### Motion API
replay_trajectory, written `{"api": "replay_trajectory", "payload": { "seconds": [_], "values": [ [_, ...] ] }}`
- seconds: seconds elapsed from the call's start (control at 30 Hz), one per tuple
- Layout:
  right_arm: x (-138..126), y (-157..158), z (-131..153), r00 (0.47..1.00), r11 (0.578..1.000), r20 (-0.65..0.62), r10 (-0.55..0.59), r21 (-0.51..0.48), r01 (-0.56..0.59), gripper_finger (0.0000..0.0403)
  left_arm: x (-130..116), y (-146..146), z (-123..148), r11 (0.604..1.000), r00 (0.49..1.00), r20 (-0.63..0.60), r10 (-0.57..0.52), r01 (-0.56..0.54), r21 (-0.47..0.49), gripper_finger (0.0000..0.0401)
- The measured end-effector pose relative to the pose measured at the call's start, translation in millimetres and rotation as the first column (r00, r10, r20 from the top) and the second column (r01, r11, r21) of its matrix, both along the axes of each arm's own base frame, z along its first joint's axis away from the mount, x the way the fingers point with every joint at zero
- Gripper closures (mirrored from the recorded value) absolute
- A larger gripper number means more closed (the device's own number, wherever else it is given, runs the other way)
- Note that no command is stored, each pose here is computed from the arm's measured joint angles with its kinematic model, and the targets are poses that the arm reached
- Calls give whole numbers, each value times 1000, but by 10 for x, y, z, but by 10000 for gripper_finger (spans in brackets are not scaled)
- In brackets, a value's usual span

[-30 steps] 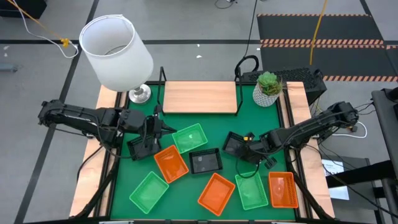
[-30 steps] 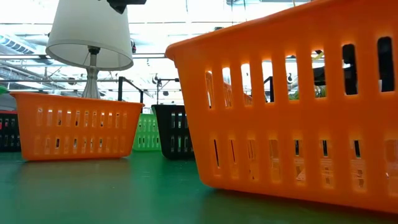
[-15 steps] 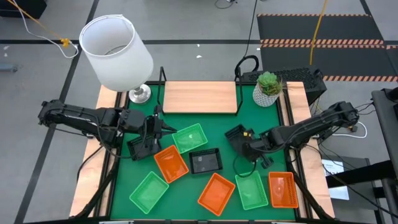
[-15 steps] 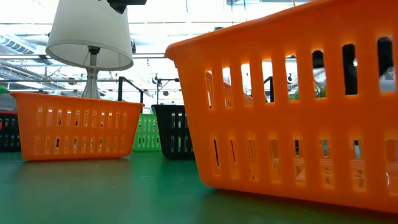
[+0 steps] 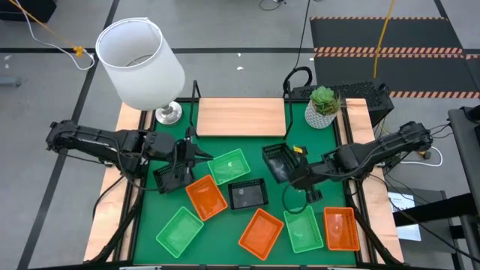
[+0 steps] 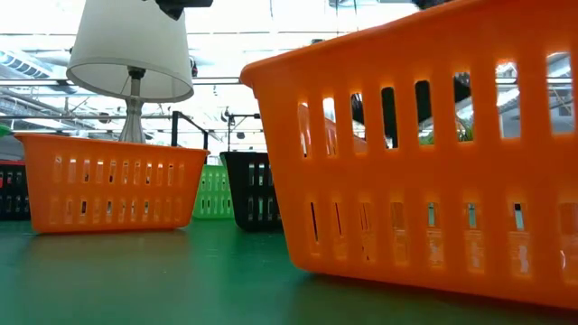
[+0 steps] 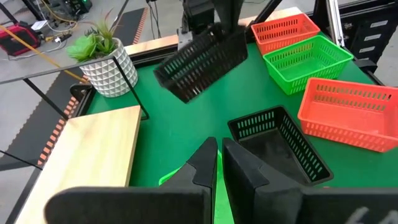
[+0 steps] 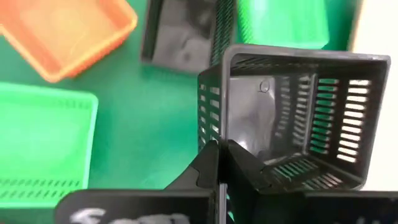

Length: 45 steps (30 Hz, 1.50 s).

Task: Stack baskets on shelf by color
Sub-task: Put the right black bin on the shelf

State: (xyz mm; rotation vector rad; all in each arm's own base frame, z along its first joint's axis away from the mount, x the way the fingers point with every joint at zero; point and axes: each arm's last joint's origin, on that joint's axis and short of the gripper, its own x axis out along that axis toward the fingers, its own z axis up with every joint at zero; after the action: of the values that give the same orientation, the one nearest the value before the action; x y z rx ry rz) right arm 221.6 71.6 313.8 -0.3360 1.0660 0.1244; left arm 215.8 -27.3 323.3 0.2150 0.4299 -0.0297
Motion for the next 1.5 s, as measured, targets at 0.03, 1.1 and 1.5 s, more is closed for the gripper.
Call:
{"api": "replay_trajectory", "payload": {
  "seconds": [0.03,1.1,1.5],
  "values": [
    [20,9,54,1000,1000,22,-14,-9,14,395,0,0,0,1000,1000,0,0,0,0,373],
    [1011,-801,797,884,848,18,-467,-275,453,392,0,0,0,1000,1000,0,1,-1,-1,373],
    [1103,-1211,658,881,834,-34,-472,-340,434,391,0,0,0,1000,1000,0,1,-1,-1,373]
  ]
}}
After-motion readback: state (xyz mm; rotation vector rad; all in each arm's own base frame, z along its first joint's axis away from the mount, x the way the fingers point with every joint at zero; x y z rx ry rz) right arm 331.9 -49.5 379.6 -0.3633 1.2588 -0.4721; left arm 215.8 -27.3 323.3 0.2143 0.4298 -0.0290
